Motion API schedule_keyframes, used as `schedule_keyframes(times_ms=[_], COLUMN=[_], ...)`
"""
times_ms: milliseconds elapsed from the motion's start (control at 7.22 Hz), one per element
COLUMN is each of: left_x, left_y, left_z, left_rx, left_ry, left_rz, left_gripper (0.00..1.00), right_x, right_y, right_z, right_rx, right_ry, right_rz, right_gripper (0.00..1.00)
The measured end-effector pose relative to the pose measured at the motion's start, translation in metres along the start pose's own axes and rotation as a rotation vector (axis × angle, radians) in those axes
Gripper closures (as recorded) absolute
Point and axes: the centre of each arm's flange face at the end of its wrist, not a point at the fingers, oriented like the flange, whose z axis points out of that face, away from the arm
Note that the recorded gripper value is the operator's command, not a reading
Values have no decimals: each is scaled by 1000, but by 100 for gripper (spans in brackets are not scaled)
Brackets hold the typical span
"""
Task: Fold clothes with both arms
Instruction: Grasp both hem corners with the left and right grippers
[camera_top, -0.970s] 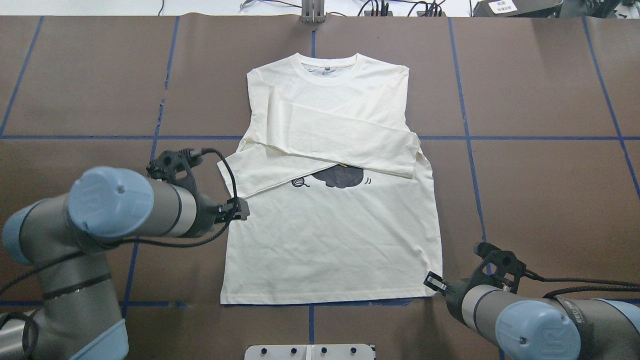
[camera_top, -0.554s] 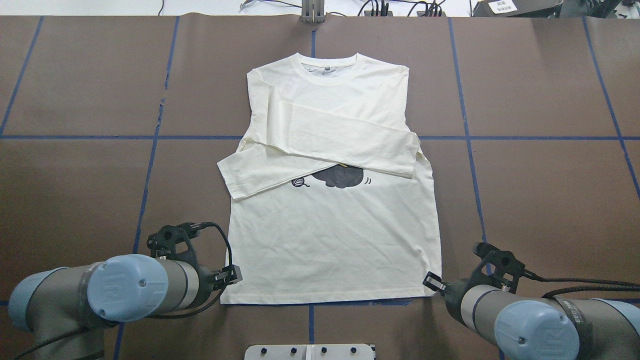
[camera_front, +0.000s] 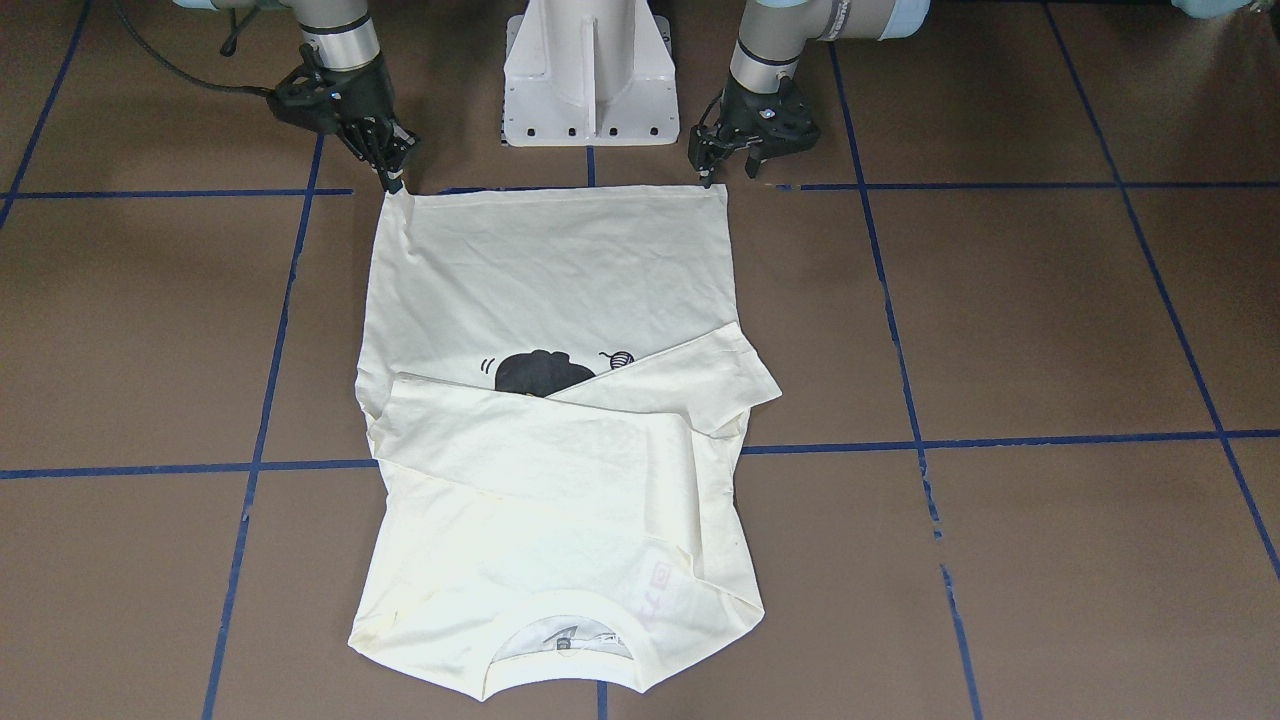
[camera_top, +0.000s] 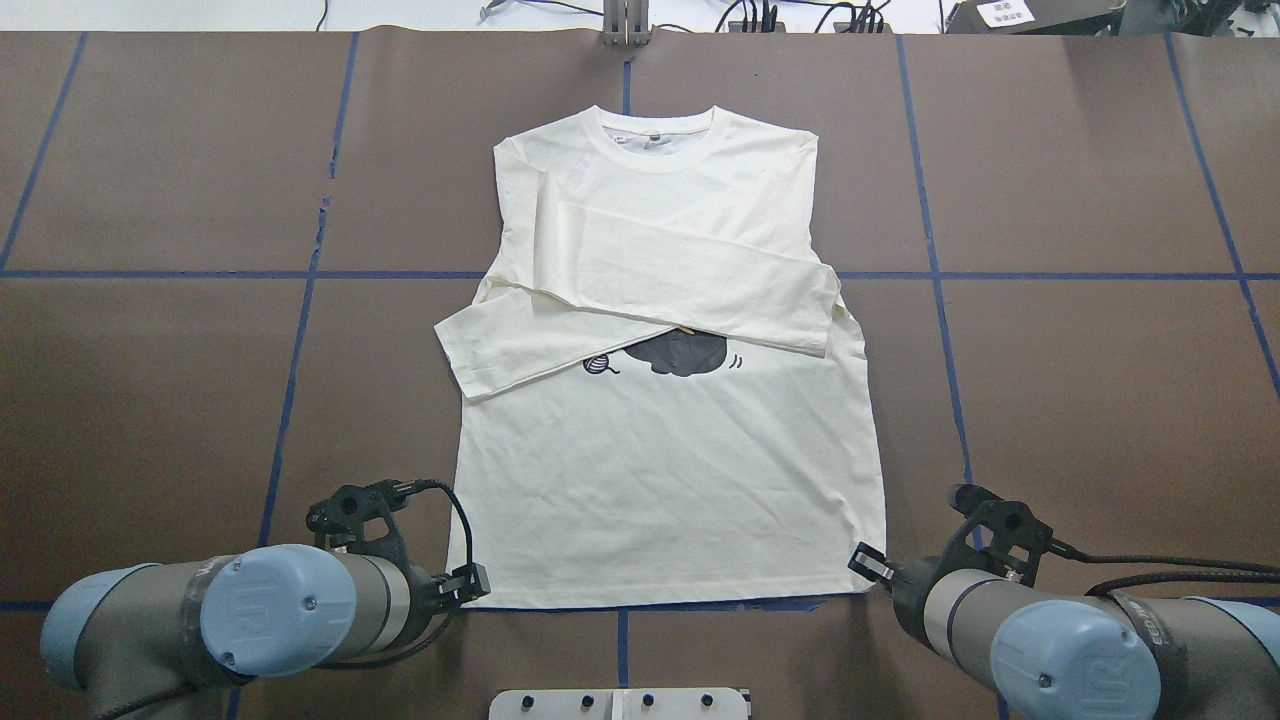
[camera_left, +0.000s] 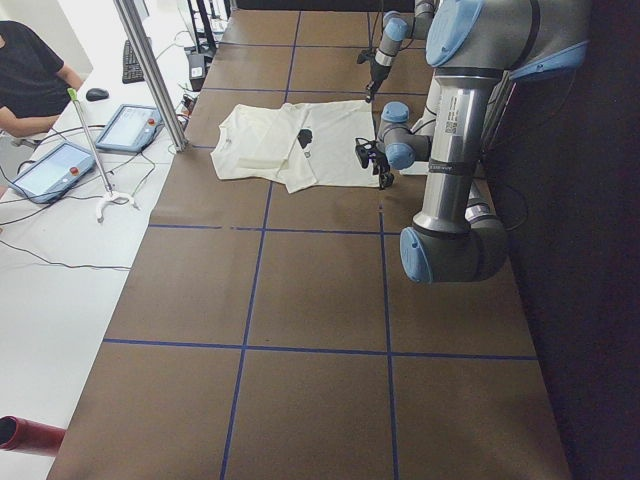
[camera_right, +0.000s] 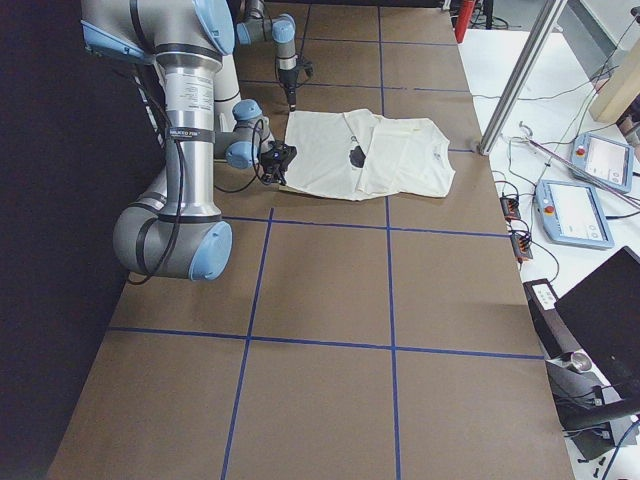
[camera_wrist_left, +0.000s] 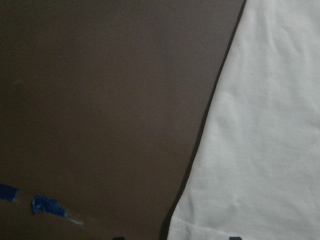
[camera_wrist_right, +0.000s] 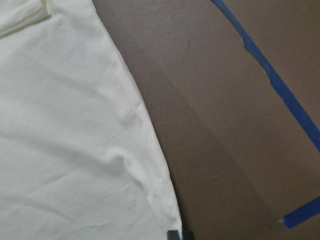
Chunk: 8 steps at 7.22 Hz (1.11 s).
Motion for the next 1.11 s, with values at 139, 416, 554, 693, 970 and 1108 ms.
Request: schedule_keyframes(times_ms=[139,416,554,693,970,1108], left_x=[1,0,0,1,3,3], left_y=[1,1,1,2,2,2], left_z=[3,10,12,13,14,15], left_rx=[-1,0,0,0,0,0], left_ry=[-2,-13,-16,-15,-15,-16], left_rz=[1,2,2,3,2,2], left_gripper=[25,32,41,50,58,66], right_x=[0,1,2,2,3,3], right_y=[0,-1,-1,-2,-2,-2], right_z=[0,0,0,0,0,0], right_rx=[1,4,5,5,5,5], right_ry=[0,1,2,2,4,4], right_rz=[0,0,-1,-1,-1,-1], right_gripper=[100,100,100,100,100,100])
